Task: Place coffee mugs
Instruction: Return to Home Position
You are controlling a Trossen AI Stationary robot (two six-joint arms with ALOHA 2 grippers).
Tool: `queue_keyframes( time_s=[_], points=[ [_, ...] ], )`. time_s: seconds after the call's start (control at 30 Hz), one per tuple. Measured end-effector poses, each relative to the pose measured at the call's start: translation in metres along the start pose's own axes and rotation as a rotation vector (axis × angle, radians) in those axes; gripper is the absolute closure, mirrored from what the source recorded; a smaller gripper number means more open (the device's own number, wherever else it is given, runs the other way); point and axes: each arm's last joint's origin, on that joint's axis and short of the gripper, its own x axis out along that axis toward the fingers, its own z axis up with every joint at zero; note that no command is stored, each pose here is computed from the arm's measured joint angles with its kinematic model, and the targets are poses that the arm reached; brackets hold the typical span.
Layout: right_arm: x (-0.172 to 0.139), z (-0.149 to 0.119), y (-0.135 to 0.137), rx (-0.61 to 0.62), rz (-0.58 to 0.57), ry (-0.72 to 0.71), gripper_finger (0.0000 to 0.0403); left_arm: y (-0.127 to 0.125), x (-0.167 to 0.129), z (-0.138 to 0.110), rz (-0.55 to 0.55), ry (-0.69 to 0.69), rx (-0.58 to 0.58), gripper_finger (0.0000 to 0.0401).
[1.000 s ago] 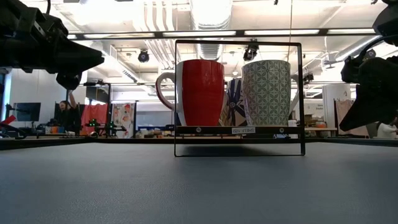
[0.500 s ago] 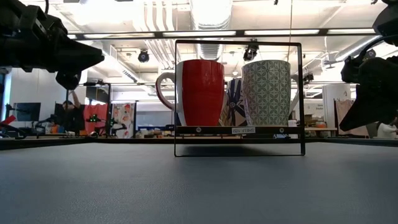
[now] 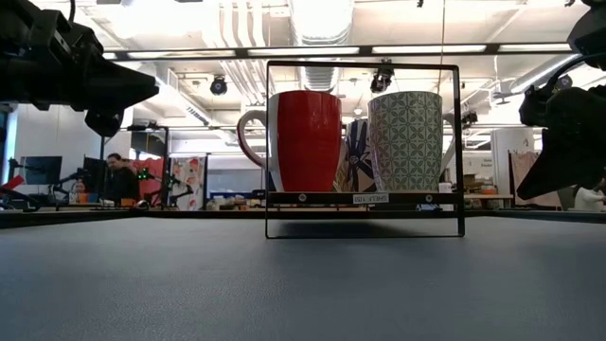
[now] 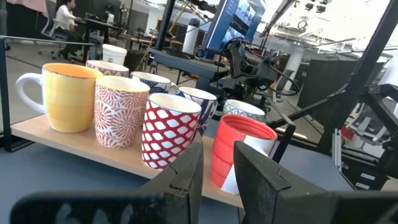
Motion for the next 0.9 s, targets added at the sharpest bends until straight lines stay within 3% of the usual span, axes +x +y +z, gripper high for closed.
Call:
queue_keyframes(
  time_s=[0.67, 0.9],
  points=[
    [0.000, 0.000, 0.000, -0.032, -0.001, -0.001, 0.0349, -0.001, 0.000, 0.002, 0.000, -0.001, 0.000, 0.0330],
    [-0.006, 0.013, 0.005, -0.133, -0.009, -0.226, 0.0349, -0.001, 0.001, 0.003, 0.001, 0.001, 0.001, 0.0330]
  ],
)
